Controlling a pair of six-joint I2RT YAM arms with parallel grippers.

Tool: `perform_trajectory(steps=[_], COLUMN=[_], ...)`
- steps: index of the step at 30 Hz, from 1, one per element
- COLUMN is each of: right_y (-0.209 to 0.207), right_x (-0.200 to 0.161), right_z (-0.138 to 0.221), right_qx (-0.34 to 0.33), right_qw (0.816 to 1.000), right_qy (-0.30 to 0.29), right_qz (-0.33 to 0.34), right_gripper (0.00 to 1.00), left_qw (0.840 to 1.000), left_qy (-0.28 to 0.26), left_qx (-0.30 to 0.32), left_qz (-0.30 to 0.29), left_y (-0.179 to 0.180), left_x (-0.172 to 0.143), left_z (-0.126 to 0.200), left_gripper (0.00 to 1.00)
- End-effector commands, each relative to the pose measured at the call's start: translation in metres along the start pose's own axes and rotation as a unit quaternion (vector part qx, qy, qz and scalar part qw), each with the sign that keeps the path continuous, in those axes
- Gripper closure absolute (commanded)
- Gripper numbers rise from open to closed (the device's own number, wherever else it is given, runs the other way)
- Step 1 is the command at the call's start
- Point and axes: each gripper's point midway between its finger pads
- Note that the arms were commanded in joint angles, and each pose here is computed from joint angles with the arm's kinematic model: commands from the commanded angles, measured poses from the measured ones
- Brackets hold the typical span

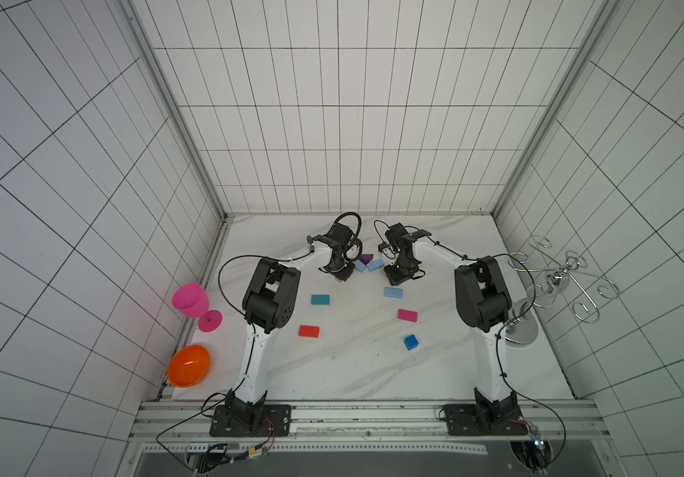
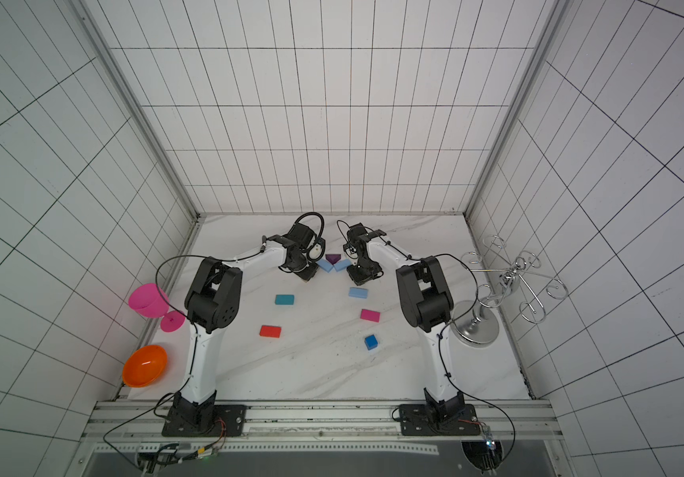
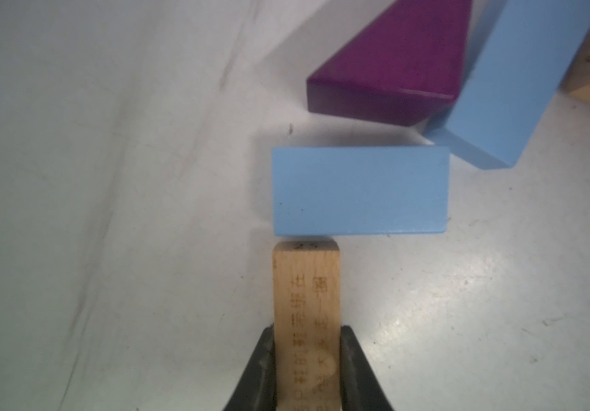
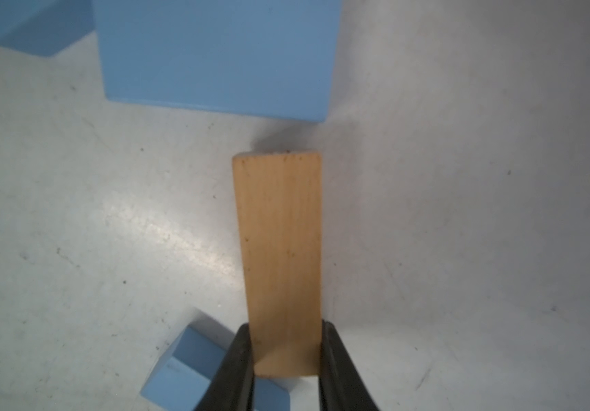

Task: Assemble a heart with building blocks
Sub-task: Assemble the building block at the center of the board.

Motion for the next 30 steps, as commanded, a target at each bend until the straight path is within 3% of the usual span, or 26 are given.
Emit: perform_trajectory(steps=[1, 30], right_y=[0.0037, 0.0034], right_x=[0.0030, 0.0081], right_z=[-0.0021, -0.0073], right_qx=[0.007, 0.014], right_qw=[1.000, 1.000], right_qy=[0.009, 0.011], right_qz=[0.003, 0.002], right_gripper=[0.98, 0.97], left_qw=[1.000, 1.000], left_qy=[0.007, 0.004], left_qx=[-0.003, -0.005], left_qz=[-0.009, -0.004], left_y=[-0.0010, 0.0005], left_x=[-0.0019, 0.0045], left_z=[-0.0066, -0.0101], left_gripper=[0.75, 0.75])
Point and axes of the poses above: each gripper's point midway between its finger pads, its own z axis back along the fingers, its own y axis along the line the jaws close on, x = y × z, and after that the axes turned 10 degrees about z, right-handed
